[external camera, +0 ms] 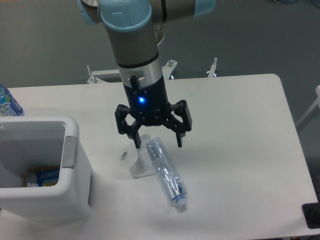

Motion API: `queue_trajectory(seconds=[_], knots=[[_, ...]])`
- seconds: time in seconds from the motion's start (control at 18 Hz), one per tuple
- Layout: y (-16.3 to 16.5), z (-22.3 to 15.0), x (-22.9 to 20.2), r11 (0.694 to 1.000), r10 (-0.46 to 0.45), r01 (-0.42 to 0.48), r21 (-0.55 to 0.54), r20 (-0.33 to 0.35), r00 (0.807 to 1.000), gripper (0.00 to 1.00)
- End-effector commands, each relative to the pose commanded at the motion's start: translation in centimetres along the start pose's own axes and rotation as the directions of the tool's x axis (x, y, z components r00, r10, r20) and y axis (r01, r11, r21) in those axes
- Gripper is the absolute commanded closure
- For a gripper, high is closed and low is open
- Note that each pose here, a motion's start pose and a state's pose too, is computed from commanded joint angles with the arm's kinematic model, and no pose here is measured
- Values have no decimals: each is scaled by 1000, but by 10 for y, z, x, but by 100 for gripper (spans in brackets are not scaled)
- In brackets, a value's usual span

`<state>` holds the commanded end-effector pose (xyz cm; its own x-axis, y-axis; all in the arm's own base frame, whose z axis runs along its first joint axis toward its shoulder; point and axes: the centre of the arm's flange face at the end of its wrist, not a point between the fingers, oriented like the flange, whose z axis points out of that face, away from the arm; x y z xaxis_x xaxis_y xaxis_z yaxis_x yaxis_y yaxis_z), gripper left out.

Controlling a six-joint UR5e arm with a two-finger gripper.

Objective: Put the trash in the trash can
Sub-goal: 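Lower the open gripper onto the crumpled clear plastic bag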

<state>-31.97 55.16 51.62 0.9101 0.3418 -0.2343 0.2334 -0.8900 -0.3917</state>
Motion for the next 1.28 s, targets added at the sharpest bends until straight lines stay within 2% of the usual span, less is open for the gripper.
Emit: queue_trajectory(seconds=[0.44, 0.89, 1.11, 1.28], knots=[[3, 6, 3, 1000, -11, 10, -6, -5, 1000, 0], [29, 44, 17, 996, -10, 7, -83, -38, 999, 0], [52, 69, 33, 989, 32, -42, -141, -75, 997, 0], [70, 86, 45, 975, 123, -142, -173, -115, 986, 0]])
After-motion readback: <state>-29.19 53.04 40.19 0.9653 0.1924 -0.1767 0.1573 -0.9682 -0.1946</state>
